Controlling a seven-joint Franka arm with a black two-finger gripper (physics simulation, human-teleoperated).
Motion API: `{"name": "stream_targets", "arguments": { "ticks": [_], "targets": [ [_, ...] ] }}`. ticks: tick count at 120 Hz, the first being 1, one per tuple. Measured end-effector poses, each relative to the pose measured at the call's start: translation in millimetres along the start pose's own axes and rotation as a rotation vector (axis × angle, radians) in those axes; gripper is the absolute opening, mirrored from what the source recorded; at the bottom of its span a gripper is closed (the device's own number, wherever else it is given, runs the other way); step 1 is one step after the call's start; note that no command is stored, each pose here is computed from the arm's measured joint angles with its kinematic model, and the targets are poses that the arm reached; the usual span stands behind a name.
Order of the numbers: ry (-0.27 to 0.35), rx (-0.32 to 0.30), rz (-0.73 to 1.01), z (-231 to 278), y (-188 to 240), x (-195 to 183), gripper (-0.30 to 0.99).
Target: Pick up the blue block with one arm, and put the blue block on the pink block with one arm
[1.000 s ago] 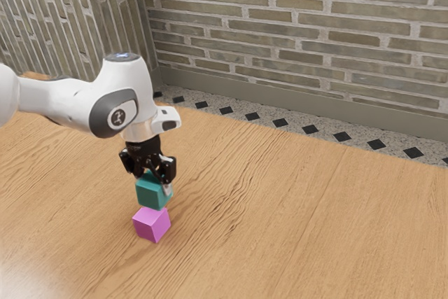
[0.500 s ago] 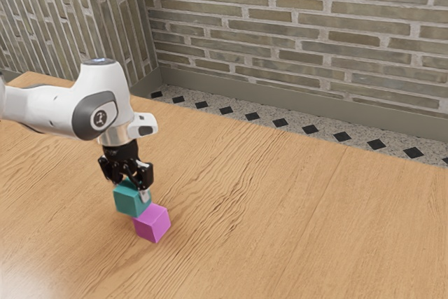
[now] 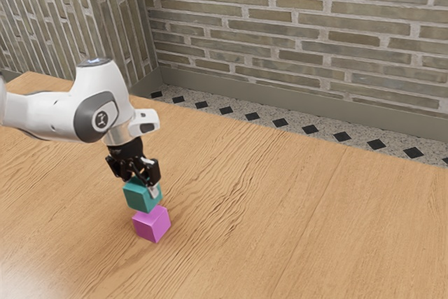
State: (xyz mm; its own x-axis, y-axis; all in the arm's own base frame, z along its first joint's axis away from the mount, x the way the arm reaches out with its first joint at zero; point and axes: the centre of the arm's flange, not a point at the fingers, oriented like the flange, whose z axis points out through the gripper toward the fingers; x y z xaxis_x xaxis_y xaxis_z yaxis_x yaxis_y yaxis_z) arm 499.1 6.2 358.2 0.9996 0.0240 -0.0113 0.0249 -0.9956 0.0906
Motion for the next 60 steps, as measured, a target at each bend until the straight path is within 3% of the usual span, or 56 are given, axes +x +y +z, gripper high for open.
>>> {"name": "stream_targets", "arguments": {
  "ticks": [60],
  "targets": [
    [0.012, 0.008, 0.039, 1.8, 7.9, -4.4, 0.3]
  ]
}}
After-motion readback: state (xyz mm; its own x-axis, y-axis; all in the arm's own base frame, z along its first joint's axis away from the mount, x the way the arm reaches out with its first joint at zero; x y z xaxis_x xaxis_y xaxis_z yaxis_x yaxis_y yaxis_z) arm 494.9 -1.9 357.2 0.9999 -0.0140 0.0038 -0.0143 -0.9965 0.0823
